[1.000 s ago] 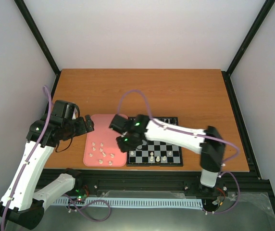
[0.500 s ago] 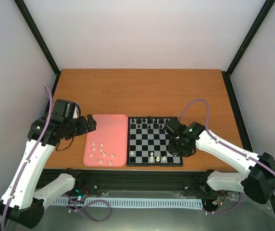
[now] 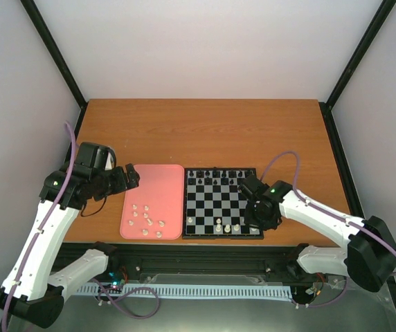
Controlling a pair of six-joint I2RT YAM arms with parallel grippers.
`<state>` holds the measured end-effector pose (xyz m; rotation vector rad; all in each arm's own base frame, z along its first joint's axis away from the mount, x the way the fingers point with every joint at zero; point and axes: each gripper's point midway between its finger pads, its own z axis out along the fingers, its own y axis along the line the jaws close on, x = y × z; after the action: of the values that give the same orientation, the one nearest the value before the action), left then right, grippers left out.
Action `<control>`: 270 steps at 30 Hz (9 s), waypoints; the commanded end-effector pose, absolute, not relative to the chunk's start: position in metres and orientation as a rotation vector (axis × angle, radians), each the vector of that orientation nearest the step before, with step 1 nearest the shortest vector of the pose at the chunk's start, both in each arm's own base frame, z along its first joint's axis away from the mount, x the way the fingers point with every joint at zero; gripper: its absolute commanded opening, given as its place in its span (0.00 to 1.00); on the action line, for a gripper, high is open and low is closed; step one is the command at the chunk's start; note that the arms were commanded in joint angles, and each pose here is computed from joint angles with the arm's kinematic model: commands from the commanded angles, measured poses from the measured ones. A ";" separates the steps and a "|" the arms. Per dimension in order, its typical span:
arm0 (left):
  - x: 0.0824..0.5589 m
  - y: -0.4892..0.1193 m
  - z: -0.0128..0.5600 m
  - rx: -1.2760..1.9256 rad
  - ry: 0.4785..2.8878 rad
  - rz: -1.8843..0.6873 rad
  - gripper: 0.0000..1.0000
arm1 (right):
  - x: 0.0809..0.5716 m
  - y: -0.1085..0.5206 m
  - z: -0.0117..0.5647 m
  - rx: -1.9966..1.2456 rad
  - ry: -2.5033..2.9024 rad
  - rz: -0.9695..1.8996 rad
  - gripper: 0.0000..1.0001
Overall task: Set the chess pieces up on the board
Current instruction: Place the chess piece on the chessboard, then pick up the chess piece from the storage box, then place the chess piece on the chessboard, then pick up the chess piece from the storage box.
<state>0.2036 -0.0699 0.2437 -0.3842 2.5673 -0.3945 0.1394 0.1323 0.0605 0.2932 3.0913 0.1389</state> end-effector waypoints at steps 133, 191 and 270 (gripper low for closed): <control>0.200 -0.059 0.263 -0.400 2.502 -0.352 1.00 | 0.170 0.450 0.083 -0.821 2.920 0.345 0.03; 0.216 -0.070 0.257 -0.366 2.536 -0.380 1.00 | 0.142 0.158 0.055 0.028 3.194 0.073 0.05; 0.201 -0.058 0.272 -0.408 2.495 -0.352 1.00 | 0.136 0.468 0.080 -0.914 2.963 0.484 0.53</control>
<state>0.2045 -0.0612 0.2615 -0.4024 2.5208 -0.3506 0.1475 0.4478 0.0781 -0.8087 2.9846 0.4323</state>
